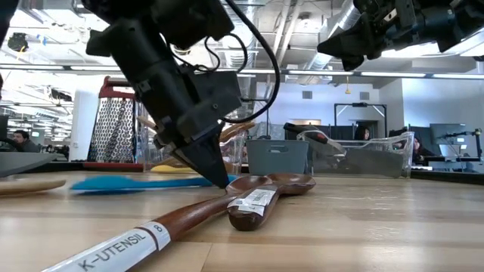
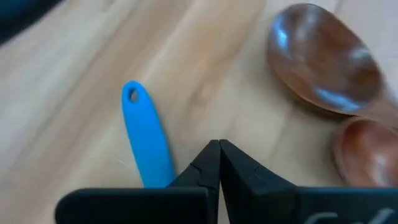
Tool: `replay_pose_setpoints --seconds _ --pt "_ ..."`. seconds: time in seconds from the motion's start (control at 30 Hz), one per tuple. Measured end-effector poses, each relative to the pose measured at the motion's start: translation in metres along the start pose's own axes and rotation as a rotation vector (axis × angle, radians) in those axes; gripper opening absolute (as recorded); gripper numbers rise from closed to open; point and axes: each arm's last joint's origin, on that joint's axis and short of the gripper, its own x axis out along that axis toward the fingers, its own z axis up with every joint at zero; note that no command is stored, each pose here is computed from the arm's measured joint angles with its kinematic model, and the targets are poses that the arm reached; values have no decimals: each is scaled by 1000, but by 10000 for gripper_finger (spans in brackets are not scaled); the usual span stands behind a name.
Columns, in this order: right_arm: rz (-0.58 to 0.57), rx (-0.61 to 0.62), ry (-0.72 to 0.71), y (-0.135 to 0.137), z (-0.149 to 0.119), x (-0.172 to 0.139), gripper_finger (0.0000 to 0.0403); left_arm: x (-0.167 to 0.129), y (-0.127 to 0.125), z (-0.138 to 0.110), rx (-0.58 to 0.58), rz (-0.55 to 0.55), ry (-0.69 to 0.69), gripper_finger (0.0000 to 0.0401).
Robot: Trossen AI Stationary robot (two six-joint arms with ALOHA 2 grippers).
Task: Pick & Place Kitchen Items
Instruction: Put the blue serving spoon into the left transparent bin
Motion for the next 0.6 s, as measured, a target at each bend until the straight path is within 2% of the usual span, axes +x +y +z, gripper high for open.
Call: replay_pose_setpoints --seconds 0.23,0.37,0.6 --pt "0 1 3 0 0 0 1 3 7 5 11 25 -4 1" --pt "0 1 3 0 0 0 1 -3 3 2 12 -1 16 1" --pt "0 1 4 0 0 0 1 -38 -8 1 10 -72 13 1"
